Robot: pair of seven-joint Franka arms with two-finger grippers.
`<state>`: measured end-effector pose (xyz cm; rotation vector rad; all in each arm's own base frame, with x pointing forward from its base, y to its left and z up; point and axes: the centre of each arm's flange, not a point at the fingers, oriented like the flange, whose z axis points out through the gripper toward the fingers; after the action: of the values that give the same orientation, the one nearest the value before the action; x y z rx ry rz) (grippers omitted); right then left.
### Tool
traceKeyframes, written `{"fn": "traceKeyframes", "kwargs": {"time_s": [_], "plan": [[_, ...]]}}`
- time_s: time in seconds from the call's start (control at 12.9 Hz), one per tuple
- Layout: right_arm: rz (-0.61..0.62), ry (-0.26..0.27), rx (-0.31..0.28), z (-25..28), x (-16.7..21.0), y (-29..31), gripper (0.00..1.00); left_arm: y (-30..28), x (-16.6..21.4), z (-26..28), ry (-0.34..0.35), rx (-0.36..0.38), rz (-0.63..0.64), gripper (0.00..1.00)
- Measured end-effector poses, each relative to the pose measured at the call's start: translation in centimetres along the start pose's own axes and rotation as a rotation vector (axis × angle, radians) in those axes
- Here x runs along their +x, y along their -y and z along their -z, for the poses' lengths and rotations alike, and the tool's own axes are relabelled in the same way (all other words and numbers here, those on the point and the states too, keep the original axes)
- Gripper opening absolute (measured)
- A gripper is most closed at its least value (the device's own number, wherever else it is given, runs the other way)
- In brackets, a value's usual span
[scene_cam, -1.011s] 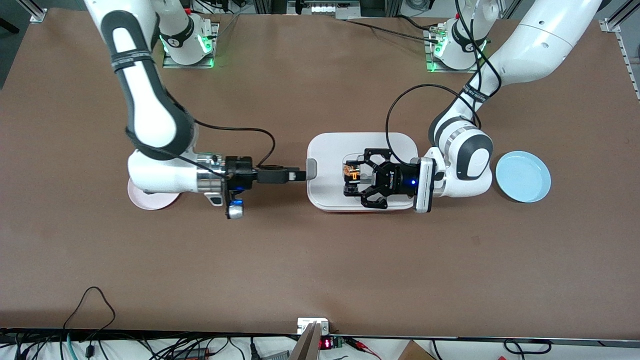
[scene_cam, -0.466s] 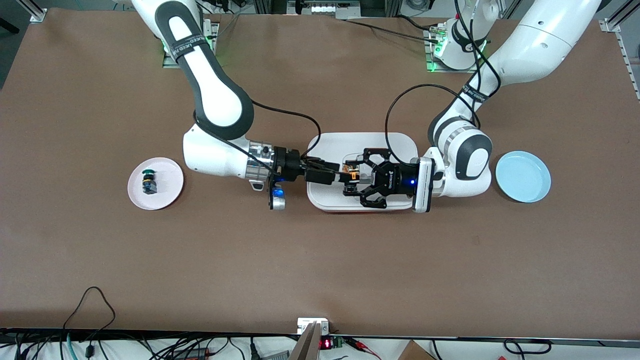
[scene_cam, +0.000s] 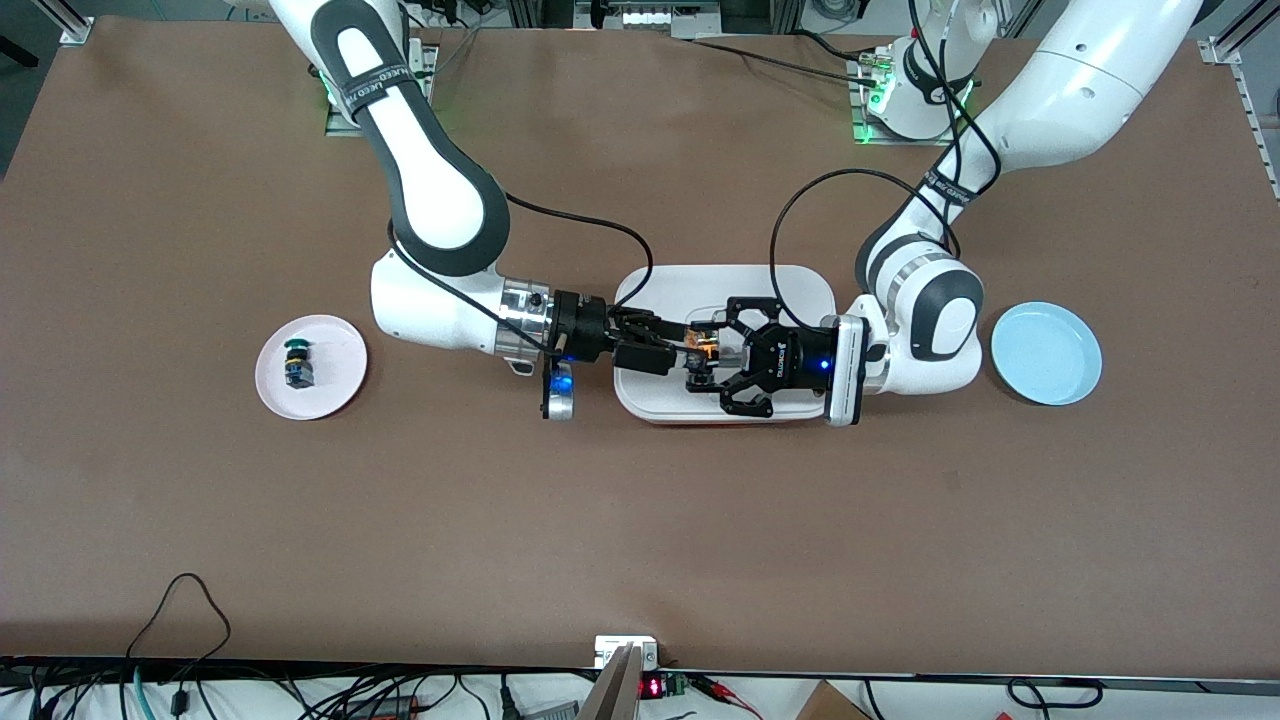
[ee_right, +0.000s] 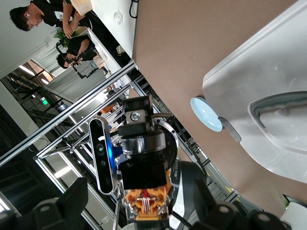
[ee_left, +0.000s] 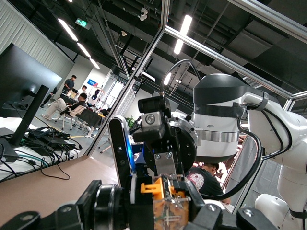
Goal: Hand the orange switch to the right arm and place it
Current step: 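Close the right gripper on the orange switch beside the left gripper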
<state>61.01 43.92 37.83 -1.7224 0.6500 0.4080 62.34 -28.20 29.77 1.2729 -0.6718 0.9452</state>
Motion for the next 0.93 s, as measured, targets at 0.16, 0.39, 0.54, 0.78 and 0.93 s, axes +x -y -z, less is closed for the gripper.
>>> {"fn": "traceKeyframes", "kwargs": {"time_s": [0.16,0.39,0.54,0.78,0.93], "plan": [[0.006,-0.012,0.000,-0.5,-0.5,0.0,0.91,0.0,-0.1,0.0,0.000,0.000,0.001,0.74],[0.014,-0.030,-0.005,-1.7,-1.4,-0.4,0.87,0.0,-0.1,0.0,0.000,0.000,0.001,0.74],[0.015,-0.031,-0.009,-2.1,-1.6,-0.6,0.81,0.0,-0.1,0.0,0.000,0.000,0.001,0.74],[0.016,-0.034,-0.010,-2.1,-1.4,-0.7,0.66,0.0,-0.1,0.0,0.000,0.000,0.001,0.74],[0.017,-0.035,-0.011,-2.1,-1.3,-0.8,0.56,0.0,-0.1,0.0,0.000,0.000,0.001,0.74]]}}
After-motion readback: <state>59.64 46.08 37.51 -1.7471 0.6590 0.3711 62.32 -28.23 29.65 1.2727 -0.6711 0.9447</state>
